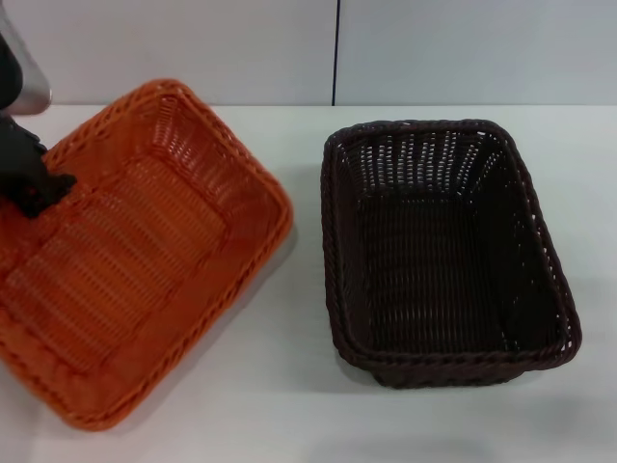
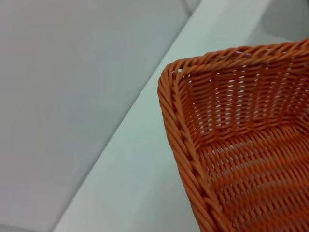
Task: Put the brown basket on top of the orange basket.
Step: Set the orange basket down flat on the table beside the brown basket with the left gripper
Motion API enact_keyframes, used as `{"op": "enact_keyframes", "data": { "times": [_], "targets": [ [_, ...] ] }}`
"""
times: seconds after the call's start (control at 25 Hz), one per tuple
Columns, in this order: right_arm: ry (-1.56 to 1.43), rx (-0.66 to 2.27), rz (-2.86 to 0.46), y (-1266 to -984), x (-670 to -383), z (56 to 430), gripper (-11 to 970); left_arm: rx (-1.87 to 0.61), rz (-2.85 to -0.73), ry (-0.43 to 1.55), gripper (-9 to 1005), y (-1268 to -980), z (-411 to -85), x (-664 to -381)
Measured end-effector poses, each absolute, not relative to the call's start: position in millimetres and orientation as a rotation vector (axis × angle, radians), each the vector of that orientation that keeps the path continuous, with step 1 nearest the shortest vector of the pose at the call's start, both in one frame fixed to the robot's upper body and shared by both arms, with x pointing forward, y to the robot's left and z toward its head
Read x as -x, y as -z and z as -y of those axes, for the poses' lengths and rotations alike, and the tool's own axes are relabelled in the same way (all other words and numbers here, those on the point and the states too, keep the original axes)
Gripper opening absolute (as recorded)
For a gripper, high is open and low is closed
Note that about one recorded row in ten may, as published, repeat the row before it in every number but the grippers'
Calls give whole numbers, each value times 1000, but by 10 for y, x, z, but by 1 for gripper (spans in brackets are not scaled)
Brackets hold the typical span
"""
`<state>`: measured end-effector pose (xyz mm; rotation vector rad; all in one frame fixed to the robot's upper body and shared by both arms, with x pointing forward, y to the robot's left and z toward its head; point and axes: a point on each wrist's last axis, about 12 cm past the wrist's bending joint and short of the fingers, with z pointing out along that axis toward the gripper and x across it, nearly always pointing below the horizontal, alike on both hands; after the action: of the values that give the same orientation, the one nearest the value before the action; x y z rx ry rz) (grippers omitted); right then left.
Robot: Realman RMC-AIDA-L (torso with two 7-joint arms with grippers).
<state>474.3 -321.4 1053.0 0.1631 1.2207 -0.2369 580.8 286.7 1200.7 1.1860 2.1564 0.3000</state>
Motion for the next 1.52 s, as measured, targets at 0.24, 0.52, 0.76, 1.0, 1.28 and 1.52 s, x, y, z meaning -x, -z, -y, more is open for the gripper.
{"op": "enact_keyframes", "data": {
  "times": [0.24, 0.52, 0.76, 1.0, 1.28, 1.52],
  "targets": [
    [224, -163, -1210, -10554, -4767, 3184, 711, -1445, -1974, -267, 245, -12157, -2852, -5647],
    [200, -151, -1200, -10585, -4807, 3129, 711, -1573, -1861, -161, 196, -12283, -2759, -5595],
    [202, -152, -1204, -10575, -4788, 3134, 711, -1655, -1828, -121, 169, -12273, -2618, -5656],
    [200, -151, -1205, -10571, -4785, 3128, 711, -1672, -1814, -91, 167, -12197, -2485, -5856],
    [195, -139, -1209, -10566, -4788, 3118, 710, -1664, -1818, -143, 165, -12051, -2368, -6101],
    [198, -139, -1212, -10560, -4778, 3128, 710, -1659, -1820, -156, 166, -11982, -2284, -6147]
  ]
}}
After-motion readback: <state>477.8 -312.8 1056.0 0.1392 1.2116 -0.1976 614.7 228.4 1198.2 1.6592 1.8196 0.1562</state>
